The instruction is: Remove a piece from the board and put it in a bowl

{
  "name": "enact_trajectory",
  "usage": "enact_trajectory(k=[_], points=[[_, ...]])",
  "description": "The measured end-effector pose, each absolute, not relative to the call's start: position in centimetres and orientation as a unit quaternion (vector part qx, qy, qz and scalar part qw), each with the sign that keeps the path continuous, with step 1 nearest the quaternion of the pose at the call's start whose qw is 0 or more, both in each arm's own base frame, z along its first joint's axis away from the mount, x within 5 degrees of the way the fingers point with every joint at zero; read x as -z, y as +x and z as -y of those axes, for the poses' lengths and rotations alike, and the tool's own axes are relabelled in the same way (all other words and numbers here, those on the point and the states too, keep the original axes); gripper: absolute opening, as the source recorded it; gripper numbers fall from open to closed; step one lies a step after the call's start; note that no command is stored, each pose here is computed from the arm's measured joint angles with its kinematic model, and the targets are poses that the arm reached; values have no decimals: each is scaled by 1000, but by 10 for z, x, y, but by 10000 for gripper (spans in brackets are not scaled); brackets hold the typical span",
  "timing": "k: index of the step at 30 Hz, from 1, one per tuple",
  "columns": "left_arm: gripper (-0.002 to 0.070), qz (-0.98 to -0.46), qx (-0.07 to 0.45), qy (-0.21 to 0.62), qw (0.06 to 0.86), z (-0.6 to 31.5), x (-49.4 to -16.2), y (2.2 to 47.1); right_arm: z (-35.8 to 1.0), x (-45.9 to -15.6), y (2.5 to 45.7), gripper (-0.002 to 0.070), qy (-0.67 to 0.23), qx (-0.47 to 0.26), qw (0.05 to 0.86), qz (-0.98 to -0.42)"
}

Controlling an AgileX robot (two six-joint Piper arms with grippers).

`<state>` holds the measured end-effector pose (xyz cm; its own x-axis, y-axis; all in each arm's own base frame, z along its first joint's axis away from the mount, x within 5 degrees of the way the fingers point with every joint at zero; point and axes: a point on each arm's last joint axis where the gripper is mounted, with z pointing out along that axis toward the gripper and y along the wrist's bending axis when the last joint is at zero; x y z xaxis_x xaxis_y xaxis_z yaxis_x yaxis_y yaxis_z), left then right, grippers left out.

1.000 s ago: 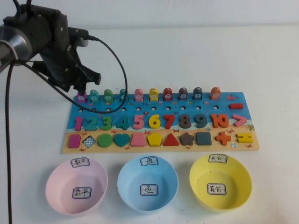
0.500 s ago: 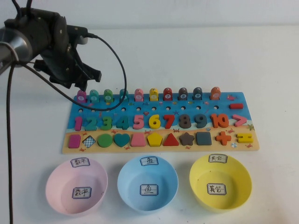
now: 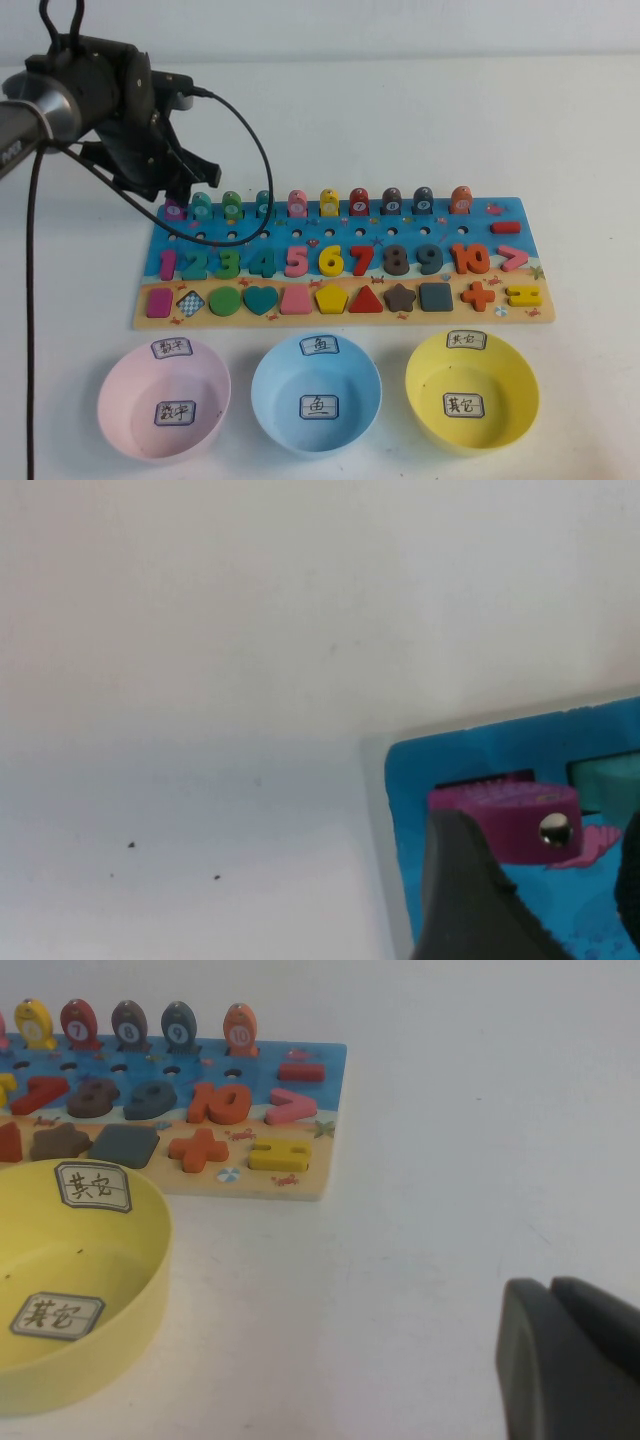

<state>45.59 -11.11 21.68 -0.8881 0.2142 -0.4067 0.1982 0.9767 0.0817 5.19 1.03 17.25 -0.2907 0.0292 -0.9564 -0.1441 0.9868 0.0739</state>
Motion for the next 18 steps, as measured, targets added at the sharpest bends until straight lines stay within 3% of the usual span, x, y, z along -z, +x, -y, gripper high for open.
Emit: enact_trajectory(k=[18], points=[[291, -969, -20, 108, 220, 110, -207, 462, -10, -173, 52, -17, -36, -73, 594, -800]])
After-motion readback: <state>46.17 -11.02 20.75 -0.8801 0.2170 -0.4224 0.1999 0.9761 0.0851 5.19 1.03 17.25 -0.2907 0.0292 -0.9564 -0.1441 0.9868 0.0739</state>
